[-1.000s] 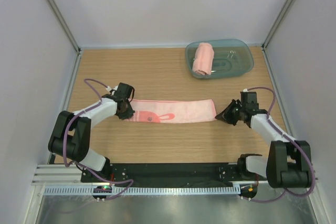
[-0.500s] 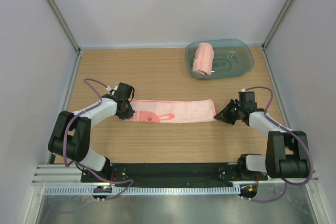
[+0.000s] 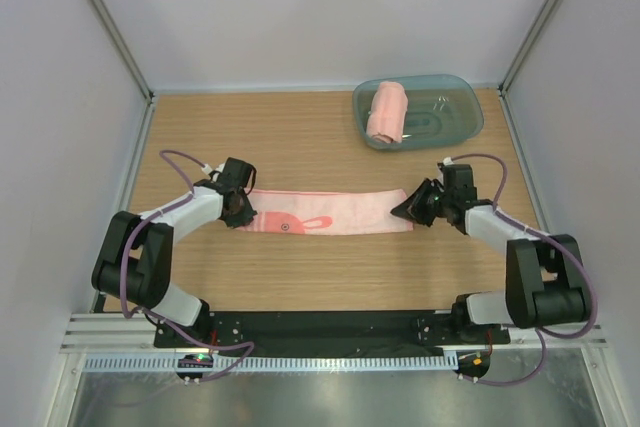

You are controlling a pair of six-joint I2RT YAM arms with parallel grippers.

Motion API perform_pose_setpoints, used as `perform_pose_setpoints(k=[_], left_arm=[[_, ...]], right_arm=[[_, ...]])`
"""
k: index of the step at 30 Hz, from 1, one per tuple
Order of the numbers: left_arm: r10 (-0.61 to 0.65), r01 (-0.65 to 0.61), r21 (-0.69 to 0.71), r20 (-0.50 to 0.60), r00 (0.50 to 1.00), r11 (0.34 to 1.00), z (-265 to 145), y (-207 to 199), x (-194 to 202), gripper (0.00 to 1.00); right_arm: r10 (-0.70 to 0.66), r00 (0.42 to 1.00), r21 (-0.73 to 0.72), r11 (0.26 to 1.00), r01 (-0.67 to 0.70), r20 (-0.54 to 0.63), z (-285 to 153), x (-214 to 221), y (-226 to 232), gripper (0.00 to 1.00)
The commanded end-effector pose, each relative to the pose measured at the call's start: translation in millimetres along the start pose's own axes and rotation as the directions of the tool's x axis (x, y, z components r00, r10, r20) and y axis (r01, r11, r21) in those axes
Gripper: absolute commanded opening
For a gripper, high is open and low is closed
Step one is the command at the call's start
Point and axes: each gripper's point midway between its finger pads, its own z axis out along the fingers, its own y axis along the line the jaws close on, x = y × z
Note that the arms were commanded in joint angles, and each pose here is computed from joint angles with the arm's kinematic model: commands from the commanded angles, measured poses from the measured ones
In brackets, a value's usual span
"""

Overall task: Roll the towels
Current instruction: Fold the towel

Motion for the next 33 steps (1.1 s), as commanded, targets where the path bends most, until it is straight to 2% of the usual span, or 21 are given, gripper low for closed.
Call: perform_pose_setpoints(k=[1,4,12,16,18,26,27,28,30,31,33], left_arm=[[0.025,-0.028,-0.055,-0.064,0.998,0.998,11,17,20,0.11],[0.024,-0.028,-0.059,-0.066,0.998,0.998,11,18,20,0.11],[0.022,-0.027,-0.066,-0.070,0.997,0.997,12,18,20,0.10],[0.021,-0.026,-0.070,-0.069,0.997,0.997,12,19,20,0.10],[0.019,-0.024,-0.075,-0.071,0.997,0.997,13,20,21,0.10],[0.020,-0.025,-0.069,-0.072,0.997,0.997,12,19,21,0.10],[0.021,-0.026,-0.069,-0.070,0.997,0.997,12,19,21,0.10],[0.019,-0.024,-0.069,-0.068,0.998,0.997,12,19,20,0.11],[0.013,-0.017,-0.073,-0.060,0.998,0.997,11,19,19,0.11],[0.010,-0.014,-0.068,-0.054,0.998,0.998,11,18,18,0.13],[0.004,-0.007,-0.065,-0.047,0.999,0.998,10,18,17,0.20]], right_arm=[[-0.010,1.000,-0.064,0.998,0.009,-0.015,16,-6,15,0.01],[0.004,1.000,0.010,1.000,-0.003,-0.029,25,0,-8,0.01],[0.166,0.984,0.177,0.972,-0.154,-0.058,17,12,-84,0.01],[0.202,0.978,0.193,0.963,-0.189,-0.046,9,8,-91,0.01],[0.208,0.978,0.250,0.949,-0.193,-0.034,4,8,-99,0.01],[0.136,0.990,0.331,0.933,-0.143,0.044,-25,-7,-101,0.01],[0.126,0.991,0.327,0.935,-0.136,0.052,-27,-9,-98,0.03],[0.114,0.991,0.316,0.940,-0.128,0.064,-30,-14,-93,0.12],[0.082,0.993,0.291,0.951,-0.104,0.085,-38,-20,-82,0.24],[0.066,0.993,0.277,0.956,-0.092,0.100,-41,-25,-75,0.40],[0.044,0.993,0.273,0.959,-0.073,0.112,-48,-28,-68,0.52]])
